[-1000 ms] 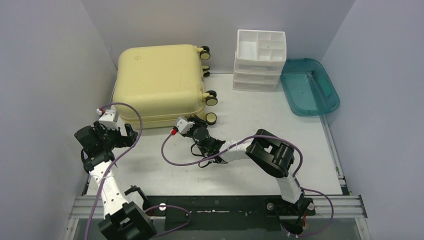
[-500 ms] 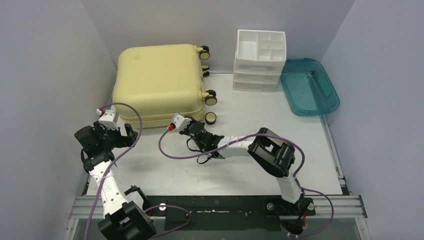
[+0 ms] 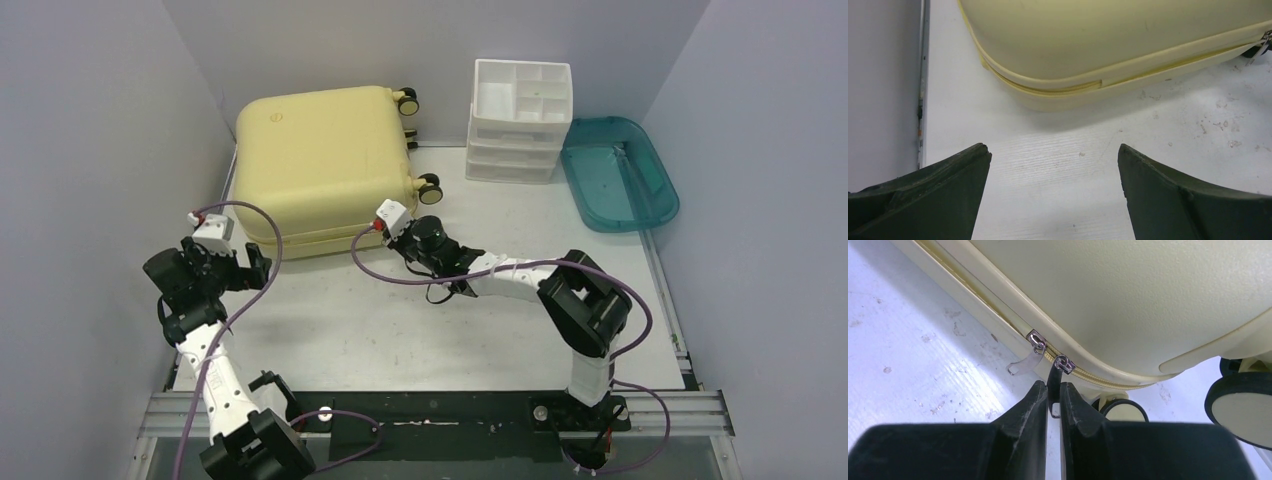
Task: Open, take out, and arrange the luggage
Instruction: Unzip the luggage at the center of the board.
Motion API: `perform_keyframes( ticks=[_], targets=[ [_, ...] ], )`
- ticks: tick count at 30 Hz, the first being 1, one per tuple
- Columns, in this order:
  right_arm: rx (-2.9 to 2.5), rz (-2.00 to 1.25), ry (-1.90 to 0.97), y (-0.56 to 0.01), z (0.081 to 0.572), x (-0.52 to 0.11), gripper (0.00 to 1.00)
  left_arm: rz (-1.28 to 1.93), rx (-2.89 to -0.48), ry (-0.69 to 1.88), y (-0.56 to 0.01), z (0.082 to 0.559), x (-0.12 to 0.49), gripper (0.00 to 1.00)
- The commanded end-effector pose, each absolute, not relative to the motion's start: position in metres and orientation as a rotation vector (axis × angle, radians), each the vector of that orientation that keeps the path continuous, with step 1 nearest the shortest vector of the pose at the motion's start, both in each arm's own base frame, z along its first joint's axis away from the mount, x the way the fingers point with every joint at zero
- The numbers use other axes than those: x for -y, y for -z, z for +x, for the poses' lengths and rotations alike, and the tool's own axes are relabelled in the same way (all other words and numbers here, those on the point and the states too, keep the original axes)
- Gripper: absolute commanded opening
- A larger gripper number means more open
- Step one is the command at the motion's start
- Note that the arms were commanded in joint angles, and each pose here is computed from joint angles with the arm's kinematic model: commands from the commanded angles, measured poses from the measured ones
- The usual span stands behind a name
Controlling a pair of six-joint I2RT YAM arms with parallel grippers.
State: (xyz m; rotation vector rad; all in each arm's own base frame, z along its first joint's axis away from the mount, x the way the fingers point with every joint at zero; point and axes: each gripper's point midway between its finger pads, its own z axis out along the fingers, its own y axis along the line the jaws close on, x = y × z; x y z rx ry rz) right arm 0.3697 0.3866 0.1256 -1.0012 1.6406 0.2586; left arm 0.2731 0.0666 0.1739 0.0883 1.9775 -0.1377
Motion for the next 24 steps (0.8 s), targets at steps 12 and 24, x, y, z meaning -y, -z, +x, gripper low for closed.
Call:
perform_keyframes(
  ticks=[12,24],
  targets=[
    [-1.776,-0.763,-0.460,-0.147,0.399,-0.345,0.00,0.288,-1.761,-0.052,-0.300,0.364,-0.009,0.97],
    [-1.902,-0.594,-0.619,-0.128,0.424,-0.303,0.00,0.369,-1.910,-0.139,-0.226,0.433,0.036,0.97]
  ],
)
